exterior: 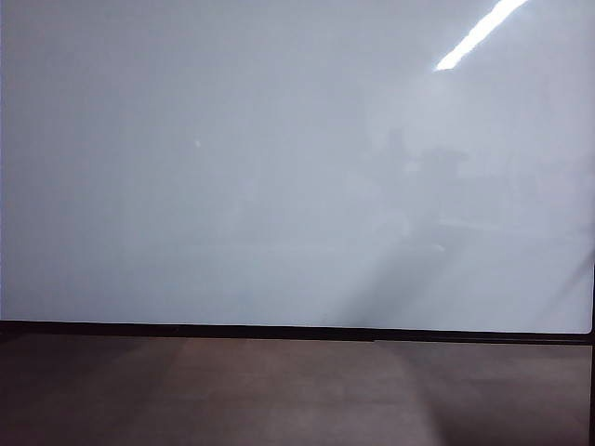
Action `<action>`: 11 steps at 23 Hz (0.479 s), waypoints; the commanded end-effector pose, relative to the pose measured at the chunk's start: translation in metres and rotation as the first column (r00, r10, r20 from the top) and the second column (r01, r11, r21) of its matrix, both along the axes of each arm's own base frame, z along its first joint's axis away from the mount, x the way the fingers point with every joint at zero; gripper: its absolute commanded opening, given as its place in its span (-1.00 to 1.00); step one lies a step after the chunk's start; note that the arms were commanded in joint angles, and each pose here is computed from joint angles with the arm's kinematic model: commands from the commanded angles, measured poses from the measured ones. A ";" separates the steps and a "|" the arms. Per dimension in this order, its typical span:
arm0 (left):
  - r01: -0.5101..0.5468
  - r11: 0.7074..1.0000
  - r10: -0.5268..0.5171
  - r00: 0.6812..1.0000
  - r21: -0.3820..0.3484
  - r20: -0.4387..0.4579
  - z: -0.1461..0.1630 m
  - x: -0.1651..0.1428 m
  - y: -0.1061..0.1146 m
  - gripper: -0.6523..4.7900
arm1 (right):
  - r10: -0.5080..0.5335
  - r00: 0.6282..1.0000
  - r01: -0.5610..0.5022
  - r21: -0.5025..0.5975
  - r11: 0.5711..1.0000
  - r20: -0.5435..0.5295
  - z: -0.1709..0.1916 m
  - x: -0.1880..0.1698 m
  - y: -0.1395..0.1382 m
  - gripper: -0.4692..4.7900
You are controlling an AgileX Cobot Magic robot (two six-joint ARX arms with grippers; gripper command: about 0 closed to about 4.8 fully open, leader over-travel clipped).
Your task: Reach to the right to find the marker pen, pick it up, and write the number 17 on the whiteboard.
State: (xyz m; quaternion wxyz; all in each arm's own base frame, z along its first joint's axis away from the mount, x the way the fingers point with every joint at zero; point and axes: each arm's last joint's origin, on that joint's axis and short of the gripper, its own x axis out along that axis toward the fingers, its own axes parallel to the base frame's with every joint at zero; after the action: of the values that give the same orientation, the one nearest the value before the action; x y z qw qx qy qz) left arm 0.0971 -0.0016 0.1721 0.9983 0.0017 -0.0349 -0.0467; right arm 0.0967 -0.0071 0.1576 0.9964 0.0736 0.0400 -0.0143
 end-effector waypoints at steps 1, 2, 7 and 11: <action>0.004 1.000 -0.004 1.000 -0.003 0.010 0.001 0.000 0.000 -0.78 | -0.002 1.000 0.002 -0.001 1.000 0.013 0.000 0.000 0.000 -0.84; 0.004 1.000 -0.004 1.000 -0.003 0.009 0.001 0.000 0.000 -0.78 | -0.002 1.000 0.002 -0.001 1.000 0.013 0.000 0.000 0.000 -0.84; 0.020 1.000 -0.020 1.000 -0.003 0.009 0.001 0.000 -0.002 -0.78 | -0.002 1.000 0.002 -0.001 1.000 0.013 0.000 0.000 0.000 -0.84; 0.183 0.983 -0.183 0.983 -0.006 0.009 0.001 -0.003 -0.021 -0.78 | -0.006 1.000 0.006 -0.001 1.000 0.014 0.000 0.000 0.000 -0.84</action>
State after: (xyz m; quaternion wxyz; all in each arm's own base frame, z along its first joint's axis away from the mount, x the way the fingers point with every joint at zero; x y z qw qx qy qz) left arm 0.0954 -0.0187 0.1721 0.9920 -0.0024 -0.0347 -0.1213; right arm 0.0967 -0.0071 0.1577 0.9964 0.0735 0.0399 -0.0143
